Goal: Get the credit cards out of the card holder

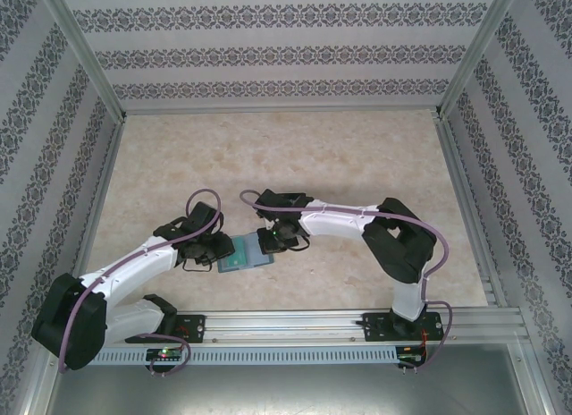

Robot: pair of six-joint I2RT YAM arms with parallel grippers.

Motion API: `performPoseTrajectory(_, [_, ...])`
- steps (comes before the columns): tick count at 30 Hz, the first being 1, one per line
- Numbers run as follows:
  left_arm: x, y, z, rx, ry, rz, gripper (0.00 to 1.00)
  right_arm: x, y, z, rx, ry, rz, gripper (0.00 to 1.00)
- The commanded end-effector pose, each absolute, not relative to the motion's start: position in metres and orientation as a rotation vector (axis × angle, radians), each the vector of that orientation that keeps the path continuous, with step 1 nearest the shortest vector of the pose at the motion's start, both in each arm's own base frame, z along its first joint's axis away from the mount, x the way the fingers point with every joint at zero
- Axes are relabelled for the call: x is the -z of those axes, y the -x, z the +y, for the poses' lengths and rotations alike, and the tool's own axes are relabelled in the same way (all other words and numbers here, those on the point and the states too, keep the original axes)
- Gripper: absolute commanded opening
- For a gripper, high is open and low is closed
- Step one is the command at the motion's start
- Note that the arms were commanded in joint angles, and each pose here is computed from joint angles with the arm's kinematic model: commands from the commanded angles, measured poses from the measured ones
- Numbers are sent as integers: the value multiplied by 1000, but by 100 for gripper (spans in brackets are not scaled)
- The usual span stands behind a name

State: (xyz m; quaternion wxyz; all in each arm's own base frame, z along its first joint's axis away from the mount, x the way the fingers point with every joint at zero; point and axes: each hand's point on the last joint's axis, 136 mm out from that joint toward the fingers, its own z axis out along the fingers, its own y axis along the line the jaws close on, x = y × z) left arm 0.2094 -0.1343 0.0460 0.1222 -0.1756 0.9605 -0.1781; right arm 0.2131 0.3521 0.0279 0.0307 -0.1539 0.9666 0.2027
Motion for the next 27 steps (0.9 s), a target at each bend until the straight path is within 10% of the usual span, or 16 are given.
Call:
performPoseTrajectory(1, [-38, -203, -125, 470, 542, 2822, 30, -22, -209, 352, -567, 521, 2986, 8])
performPoseTrajectory(27, [-22, -194, -118, 429, 553, 2850, 17, -81, -219, 415, -992, 607, 2847, 16])
